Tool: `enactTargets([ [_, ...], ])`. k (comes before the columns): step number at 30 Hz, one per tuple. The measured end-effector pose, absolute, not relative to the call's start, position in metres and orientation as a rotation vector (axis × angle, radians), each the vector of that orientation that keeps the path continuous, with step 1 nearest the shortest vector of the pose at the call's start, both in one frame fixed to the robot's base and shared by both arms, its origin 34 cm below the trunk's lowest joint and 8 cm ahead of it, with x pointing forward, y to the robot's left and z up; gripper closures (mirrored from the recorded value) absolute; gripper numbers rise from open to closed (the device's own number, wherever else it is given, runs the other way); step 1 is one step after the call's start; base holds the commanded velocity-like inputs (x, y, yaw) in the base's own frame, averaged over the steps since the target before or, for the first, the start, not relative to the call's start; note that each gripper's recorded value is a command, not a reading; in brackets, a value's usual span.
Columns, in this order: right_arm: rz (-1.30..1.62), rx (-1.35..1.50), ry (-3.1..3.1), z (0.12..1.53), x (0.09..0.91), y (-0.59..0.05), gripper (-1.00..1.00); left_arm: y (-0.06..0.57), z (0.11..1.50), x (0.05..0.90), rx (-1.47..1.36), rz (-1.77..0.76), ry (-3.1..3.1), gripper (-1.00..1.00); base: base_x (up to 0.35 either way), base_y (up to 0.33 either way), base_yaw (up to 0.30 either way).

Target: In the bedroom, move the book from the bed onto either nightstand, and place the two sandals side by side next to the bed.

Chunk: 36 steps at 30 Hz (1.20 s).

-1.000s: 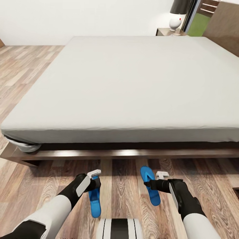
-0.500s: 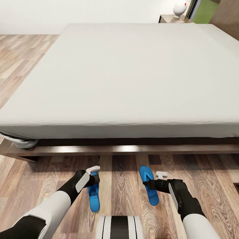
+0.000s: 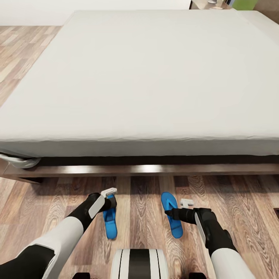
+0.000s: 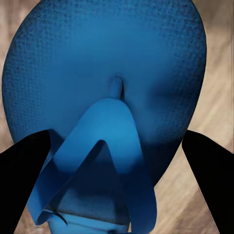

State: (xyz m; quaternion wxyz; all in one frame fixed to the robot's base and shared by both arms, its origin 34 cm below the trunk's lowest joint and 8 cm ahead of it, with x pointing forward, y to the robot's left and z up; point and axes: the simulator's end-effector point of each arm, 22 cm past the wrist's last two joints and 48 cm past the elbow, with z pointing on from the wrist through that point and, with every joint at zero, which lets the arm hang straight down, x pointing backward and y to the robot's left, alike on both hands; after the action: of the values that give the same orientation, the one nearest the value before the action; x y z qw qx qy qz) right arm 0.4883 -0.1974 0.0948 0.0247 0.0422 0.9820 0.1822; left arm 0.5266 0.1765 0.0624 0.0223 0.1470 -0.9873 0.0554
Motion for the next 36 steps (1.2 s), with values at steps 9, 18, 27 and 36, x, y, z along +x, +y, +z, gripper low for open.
enactTargets([
  [9, 0.566, 0.134, 3.04, 0.093, 0.487, -0.197, 1.0, 0.178, 0.065, 0.55, 0.468, 0.173, -3.112, 1.0, 0.0, 0.0, 0.0],
  [18, 0.566, 0.134, 3.04, 0.093, 0.486, -0.197, 1.0, 0.183, 0.065, 0.565, 0.41, 0.136, -3.2, 1.0, 0.0, 0.0, 0.0],
  [27, 0.564, 0.131, 3.037, 0.094, 0.487, -0.197, 1.0, 0.183, 0.064, 0.565, 0.399, 0.135, -3.205, 1.0, 0.0, 0.0, 0.0],
  [36, 0.563, 0.127, 3.033, 0.095, 0.488, -0.197, 1.0, 0.184, 0.065, 0.564, 0.409, 0.132, -3.208, 1.0, 0.0, 0.0, 0.0],
])
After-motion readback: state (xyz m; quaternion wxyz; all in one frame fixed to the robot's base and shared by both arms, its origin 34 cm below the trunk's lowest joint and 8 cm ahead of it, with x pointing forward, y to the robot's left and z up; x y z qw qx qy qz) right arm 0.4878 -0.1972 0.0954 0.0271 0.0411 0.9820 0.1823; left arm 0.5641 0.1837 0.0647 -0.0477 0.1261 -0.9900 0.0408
